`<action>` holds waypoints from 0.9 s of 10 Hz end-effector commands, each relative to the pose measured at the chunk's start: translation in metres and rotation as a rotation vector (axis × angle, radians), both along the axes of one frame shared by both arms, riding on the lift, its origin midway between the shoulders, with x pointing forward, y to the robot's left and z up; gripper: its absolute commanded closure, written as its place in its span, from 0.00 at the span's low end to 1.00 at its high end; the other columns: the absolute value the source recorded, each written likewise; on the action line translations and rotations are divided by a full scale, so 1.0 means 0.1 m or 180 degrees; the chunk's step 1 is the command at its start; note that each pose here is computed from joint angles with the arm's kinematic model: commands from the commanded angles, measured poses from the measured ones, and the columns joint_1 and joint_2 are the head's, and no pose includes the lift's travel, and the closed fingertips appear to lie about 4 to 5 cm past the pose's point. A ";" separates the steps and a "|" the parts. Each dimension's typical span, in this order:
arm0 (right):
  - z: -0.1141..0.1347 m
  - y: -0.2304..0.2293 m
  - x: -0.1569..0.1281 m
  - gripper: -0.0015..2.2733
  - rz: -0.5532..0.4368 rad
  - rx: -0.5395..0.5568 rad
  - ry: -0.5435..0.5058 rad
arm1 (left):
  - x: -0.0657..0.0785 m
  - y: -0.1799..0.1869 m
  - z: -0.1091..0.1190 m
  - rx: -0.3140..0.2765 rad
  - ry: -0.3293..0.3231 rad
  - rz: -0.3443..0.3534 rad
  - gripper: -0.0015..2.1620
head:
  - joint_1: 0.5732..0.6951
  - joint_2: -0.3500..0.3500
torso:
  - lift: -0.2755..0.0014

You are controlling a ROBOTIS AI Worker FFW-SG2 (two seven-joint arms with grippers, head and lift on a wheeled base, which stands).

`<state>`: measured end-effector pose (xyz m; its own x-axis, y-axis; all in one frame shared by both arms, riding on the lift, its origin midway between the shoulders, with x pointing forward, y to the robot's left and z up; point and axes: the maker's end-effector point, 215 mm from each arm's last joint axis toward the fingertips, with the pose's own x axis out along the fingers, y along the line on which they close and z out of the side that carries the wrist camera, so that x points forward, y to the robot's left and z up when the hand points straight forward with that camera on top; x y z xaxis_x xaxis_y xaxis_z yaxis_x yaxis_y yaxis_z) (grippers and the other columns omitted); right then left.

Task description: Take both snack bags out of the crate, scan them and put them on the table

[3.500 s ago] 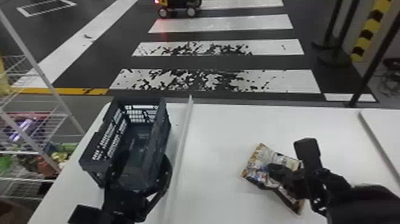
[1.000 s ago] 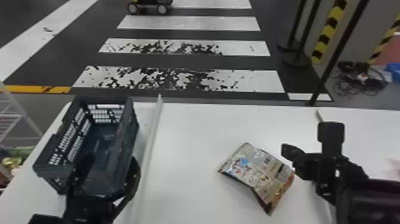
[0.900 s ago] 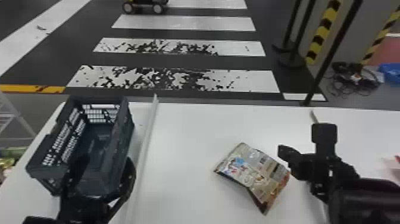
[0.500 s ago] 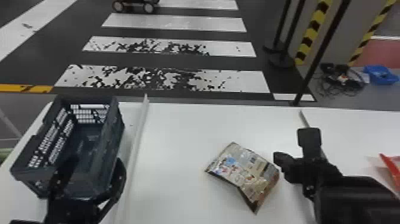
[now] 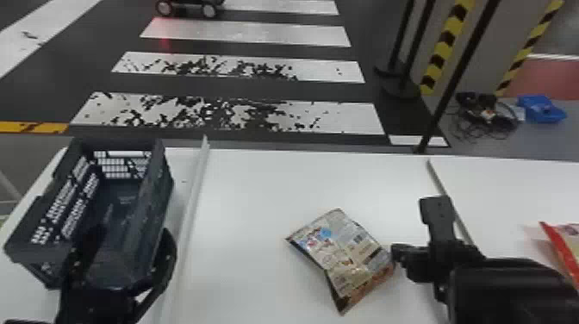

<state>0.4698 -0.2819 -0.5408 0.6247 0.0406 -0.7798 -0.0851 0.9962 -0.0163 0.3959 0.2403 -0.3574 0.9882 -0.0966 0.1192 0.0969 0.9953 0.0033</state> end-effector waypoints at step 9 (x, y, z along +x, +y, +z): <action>0.03 0.30 -0.74 0.96 -0.0083 0.0173 0.0681 | 0.01 -0.01 -0.04 -0.0003 0.0021 -0.0004 0.04 | 1.00 0.46 | 0.66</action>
<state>0.3950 -0.2541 -0.5385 0.4453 0.0681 -0.8928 -0.0503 0.9974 0.0510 0.3965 0.2394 -0.3606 0.9886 -0.0979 0.1141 0.0983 0.9952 0.0019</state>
